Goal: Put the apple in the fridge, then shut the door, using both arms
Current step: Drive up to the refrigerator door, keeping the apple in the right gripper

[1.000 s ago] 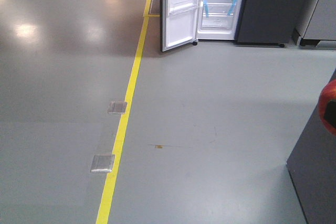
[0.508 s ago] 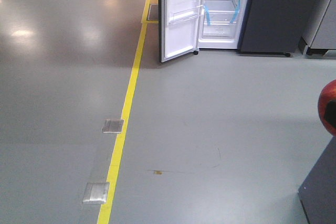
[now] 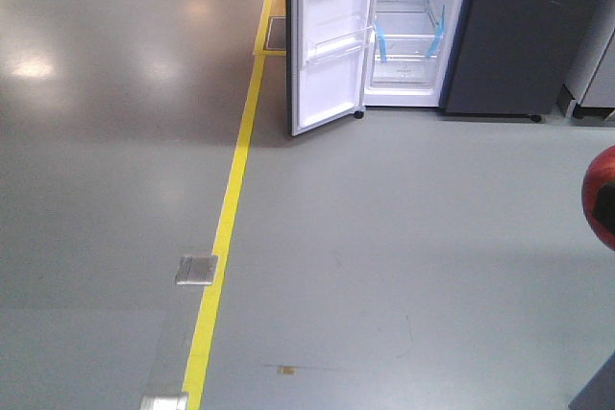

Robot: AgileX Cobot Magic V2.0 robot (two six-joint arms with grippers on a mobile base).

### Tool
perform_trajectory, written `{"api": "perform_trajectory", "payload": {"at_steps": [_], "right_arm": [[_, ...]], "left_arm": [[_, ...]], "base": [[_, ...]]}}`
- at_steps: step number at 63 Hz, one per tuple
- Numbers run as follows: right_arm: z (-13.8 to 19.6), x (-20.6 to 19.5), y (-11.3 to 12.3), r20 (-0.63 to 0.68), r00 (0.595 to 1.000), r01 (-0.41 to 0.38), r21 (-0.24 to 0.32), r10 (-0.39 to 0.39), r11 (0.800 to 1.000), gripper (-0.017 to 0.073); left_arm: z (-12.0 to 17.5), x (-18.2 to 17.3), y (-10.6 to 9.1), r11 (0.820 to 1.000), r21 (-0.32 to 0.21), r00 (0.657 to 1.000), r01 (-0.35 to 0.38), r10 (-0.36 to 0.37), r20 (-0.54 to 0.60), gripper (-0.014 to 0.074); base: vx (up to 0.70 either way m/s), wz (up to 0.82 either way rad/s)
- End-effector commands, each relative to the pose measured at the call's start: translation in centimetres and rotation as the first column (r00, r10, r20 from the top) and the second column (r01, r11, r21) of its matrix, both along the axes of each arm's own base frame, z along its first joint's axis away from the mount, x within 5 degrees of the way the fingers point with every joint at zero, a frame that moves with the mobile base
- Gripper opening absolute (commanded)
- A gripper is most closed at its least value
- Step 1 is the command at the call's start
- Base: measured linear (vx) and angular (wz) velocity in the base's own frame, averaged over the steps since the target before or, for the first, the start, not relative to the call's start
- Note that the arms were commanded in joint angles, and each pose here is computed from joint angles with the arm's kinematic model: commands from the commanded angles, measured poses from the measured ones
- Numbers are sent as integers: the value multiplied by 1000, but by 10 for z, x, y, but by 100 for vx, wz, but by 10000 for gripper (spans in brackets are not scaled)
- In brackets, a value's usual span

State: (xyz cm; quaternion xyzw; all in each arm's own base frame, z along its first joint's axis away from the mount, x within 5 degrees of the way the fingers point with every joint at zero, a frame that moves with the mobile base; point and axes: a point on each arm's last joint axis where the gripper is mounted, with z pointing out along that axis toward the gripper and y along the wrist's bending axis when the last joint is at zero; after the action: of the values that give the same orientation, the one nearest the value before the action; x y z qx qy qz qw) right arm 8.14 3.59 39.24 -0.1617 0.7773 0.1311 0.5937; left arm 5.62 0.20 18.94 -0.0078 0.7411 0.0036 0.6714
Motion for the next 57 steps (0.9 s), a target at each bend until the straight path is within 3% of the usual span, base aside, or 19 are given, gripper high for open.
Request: {"api": "perform_trajectory", "payload": {"at_steps": [1,57], "right_arm": [[13,1,-1,74,997,20,38,-23,999,-6],[13,1,-1,74,997,20,38,-23,999,-6]], "left_arm": [[0,0,-2,1000,-10,998,20,-19,61,-6],[0,0,-2,1000,-10,998,20,-19,61,-6]], "base": [[36,-2],[35,-4]]}}
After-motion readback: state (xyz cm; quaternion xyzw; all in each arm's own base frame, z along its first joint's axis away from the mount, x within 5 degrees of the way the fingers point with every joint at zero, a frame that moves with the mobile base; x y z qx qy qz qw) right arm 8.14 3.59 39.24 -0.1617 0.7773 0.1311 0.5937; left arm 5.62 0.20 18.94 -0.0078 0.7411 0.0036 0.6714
